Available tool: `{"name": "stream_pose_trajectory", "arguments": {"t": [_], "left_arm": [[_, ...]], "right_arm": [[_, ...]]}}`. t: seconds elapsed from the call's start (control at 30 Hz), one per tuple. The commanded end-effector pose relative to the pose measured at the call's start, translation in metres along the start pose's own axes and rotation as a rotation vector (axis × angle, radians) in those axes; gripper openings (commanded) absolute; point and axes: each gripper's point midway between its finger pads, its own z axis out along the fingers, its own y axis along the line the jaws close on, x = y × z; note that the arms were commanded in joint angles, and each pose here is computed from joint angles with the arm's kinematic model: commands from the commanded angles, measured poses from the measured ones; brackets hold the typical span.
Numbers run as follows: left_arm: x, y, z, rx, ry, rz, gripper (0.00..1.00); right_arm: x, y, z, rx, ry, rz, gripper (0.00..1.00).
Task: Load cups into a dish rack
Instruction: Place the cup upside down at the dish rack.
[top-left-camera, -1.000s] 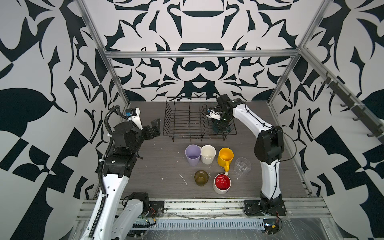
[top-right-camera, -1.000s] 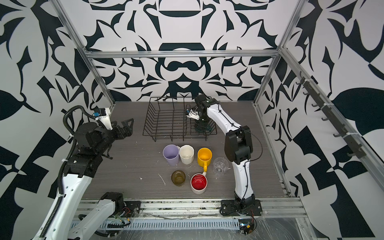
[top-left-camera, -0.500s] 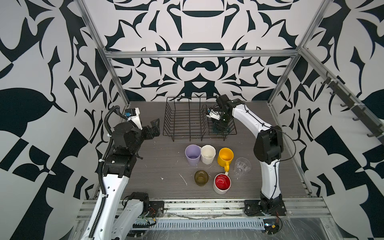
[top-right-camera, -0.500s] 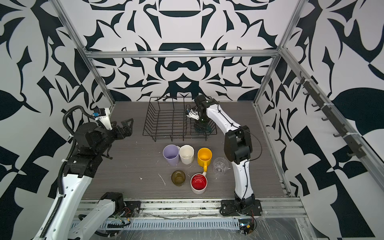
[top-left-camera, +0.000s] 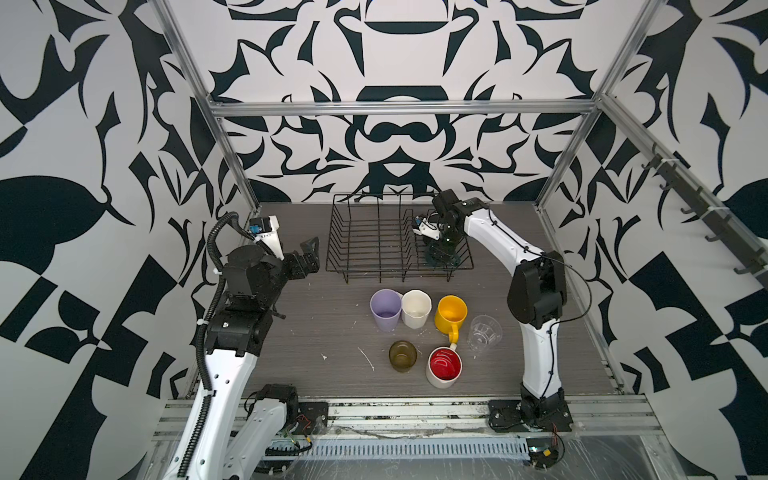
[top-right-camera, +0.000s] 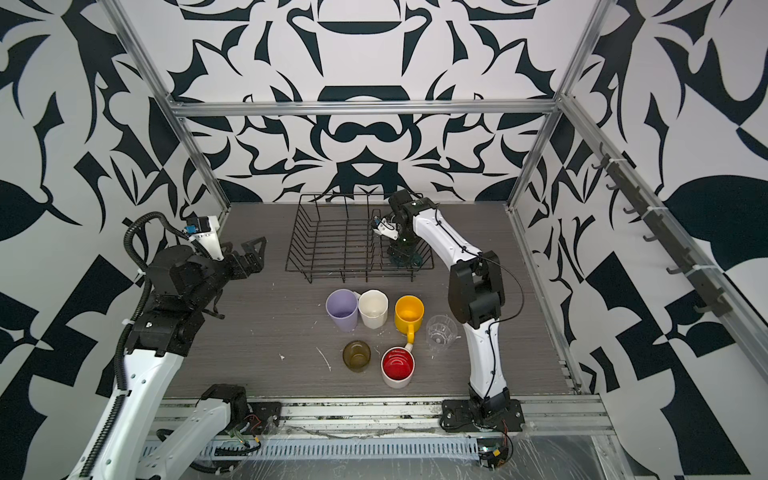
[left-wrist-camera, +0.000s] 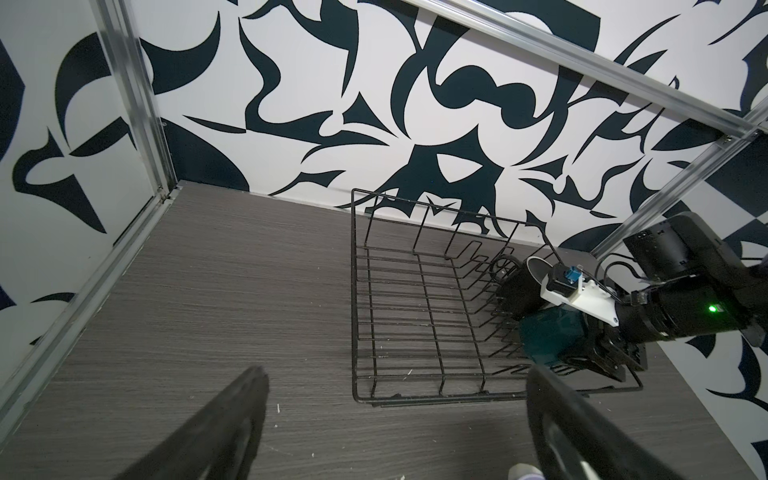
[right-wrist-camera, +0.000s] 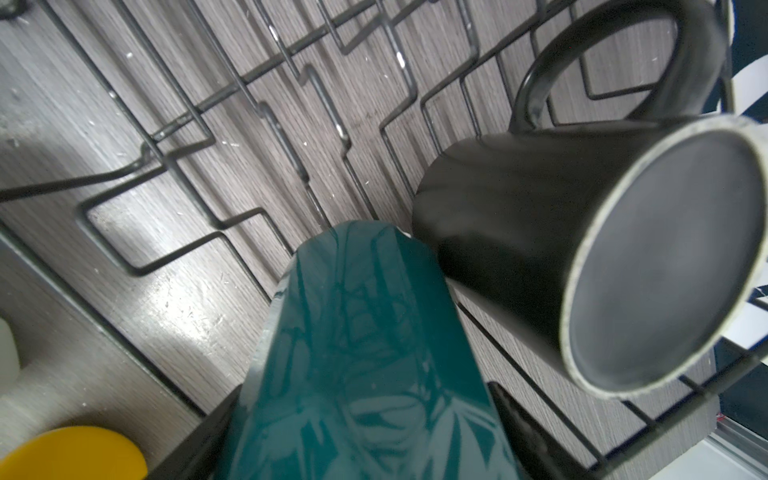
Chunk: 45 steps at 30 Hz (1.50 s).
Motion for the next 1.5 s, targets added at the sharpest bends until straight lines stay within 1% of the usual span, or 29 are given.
{"name": "stream_pose_trajectory", "arguments": {"t": [0.0, 0.03, 0.1, 0.17, 0.23, 0.3, 0.77, 0.87, 1.1, 1.47], "left_arm": [[0.006, 0.003, -0.002, -0.007, 0.014, 0.001, 0.99], [0.007, 0.003, -0.002, -0.007, 0.015, -0.001, 0.99], [0.006, 0.003, -0.003, -0.006, 0.013, -0.001, 0.99], [0.006, 0.003, -0.003, -0.007, 0.014, -0.001, 0.99], [0.005, 0.002, -0.003, -0.004, 0.011, -0.003, 0.99], [0.005, 0.002, -0.004, -0.004, 0.010, -0.003, 0.99], [0.005, 0.002, -0.004, -0.006, 0.012, -0.006, 0.99], [0.006, 0.003, -0.004, -0.008, 0.013, -0.008, 0.99], [0.007, 0.003, -0.004, -0.008, 0.012, -0.007, 0.99], [0.007, 0.003, -0.004, -0.006, 0.013, -0.009, 0.99]], "right_arm": [[0.001, 0.010, -0.013, -0.024, -0.008, 0.016, 0.74], [0.001, 0.010, -0.013, -0.024, -0.010, 0.015, 0.79], [0.002, 0.010, -0.014, -0.023, -0.009, 0.019, 0.83], [0.002, 0.011, -0.016, -0.025, -0.012, 0.019, 0.91], [0.000, 0.010, -0.017, -0.023, -0.018, 0.020, 0.96], [0.001, 0.010, -0.018, -0.022, -0.018, 0.020, 0.97], [-0.008, 0.008, -0.027, -0.021, -0.052, 0.056, 0.98], [-0.013, 0.006, -0.033, -0.021, -0.076, 0.083, 0.98], [-0.022, 0.011, -0.042, -0.042, -0.091, 0.133, 0.98], [-0.021, 0.014, -0.046, -0.051, -0.079, 0.208, 0.98]]}}
